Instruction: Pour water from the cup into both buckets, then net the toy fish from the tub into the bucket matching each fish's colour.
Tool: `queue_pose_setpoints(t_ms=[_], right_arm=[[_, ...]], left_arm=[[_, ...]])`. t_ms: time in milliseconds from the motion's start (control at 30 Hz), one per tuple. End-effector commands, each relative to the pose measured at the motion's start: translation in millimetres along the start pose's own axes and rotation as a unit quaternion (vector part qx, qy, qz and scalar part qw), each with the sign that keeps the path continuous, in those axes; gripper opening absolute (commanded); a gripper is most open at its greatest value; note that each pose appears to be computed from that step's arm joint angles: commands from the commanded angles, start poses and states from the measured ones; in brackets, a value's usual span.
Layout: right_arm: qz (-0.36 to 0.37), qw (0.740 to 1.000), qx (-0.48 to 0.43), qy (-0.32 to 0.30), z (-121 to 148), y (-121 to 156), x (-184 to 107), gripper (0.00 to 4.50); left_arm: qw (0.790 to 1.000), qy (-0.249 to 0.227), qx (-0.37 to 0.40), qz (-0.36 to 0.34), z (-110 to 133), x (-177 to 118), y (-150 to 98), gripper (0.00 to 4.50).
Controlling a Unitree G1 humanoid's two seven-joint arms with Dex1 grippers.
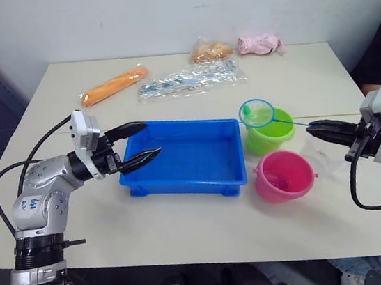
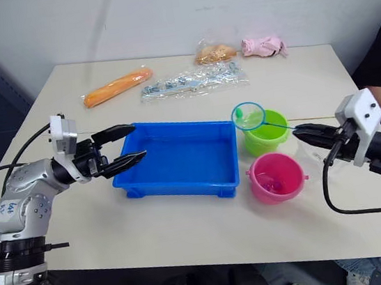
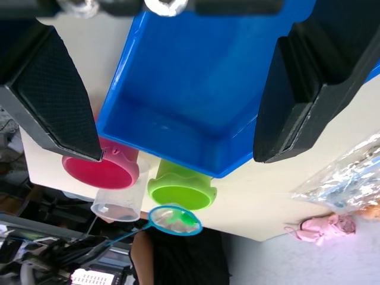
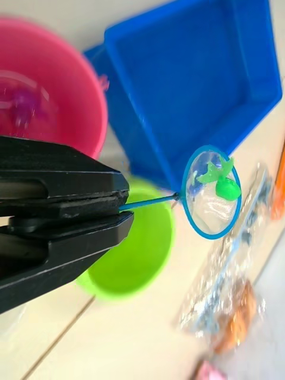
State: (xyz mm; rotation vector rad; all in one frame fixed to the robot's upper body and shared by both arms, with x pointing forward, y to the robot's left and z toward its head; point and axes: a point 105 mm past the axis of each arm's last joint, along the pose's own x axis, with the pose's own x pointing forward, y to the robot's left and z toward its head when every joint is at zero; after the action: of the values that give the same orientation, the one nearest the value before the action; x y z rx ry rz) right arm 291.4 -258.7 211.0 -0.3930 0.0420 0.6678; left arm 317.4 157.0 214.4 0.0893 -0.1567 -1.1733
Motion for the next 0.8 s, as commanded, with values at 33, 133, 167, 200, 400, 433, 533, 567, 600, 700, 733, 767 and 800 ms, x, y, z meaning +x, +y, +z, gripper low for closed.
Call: queue_pose_setpoints(t_ms=[33, 133, 167, 200, 400, 433, 533, 567, 600, 700, 733, 767, 800], right_arm=[[-0.042, 0.997, -0.068, 0.012, 1.5, -16.7, -5.7, 0.0], [-0.059, 0.992, -0.106, 0.028, -5.0, -23.0, -5.5, 0.0], [-0.066, 0.991, -0.11, 0.027, -5.3, -25.1, -5.6, 0.0], [-0.072, 0.99, -0.119, 0.027, -5.1, -27.2, -5.8, 0.0], [-0.068, 0.978, -0.192, 0.042, -5.2, -27.4, -7.3, 0.0], [-0.066, 0.976, -0.202, 0.043, -4.5, -27.1, -7.5, 0.0], [-0.059, 0.965, -0.249, 0.054, -2.5, -25.7, -10.3, 0.0], [-0.059, 0.96, -0.267, 0.06, -2.2, -26.1, -11.6, 0.0], [-0.059, 0.952, -0.291, 0.07, -3.0, -26.7, -13.9, 0.0], [-0.05, 0.93, -0.352, 0.095, -7.0, -26.0, -18.6, 0.0], [-0.055, 0.925, -0.362, 0.098, -7.3, -27.1, -19.3, 0.0], [-0.063, 0.919, -0.377, 0.102, -7.1, -28.7, -19.5, 0.0], [-0.072, 0.91, -0.395, 0.102, -5.8, -30.3, -19.3, 0.0]], left_arm=[[1.0, -0.008, 0.02, -0.012, 7.7, 4.9, -3.3, 4.36], [1.0, -0.006, 0.02, -0.017, 7.1, 7.2, -5.3, 4.36], [1.0, -0.006, 0.02, -0.018, 7.0, 7.7, -5.8, 4.36], [1.0, -0.005, 0.018, -0.02, 7.1, 8.4, -6.5, 4.36], [0.999, -0.006, 0.015, -0.031, 8.9, 13.9, -8.0, 4.36], [0.999, -0.005, 0.015, -0.031, 9.2, 14.2, -7.0, 4.36], [0.999, -0.004, 0.022, -0.033, 10.8, 15.7, -3.0, 4.36], [0.999, -0.005, 0.023, -0.034, 11.3, 16.2, -2.3, 4.36], [0.999, -0.005, 0.023, -0.035, 11.5, 16.7, -1.9, 4.36], [0.999, -0.006, 0.023, -0.037, 10.4, 18.0, -1.6, 4.36], [0.999, -0.007, 0.022, -0.038, 9.7, 18.7, -1.6, 4.36], [0.999, -0.008, 0.021, -0.039, 9.1, 19.5, -1.7, 4.36], [0.999, -0.009, 0.021, -0.04, 8.8, 20.2, -1.8, 4.36]])
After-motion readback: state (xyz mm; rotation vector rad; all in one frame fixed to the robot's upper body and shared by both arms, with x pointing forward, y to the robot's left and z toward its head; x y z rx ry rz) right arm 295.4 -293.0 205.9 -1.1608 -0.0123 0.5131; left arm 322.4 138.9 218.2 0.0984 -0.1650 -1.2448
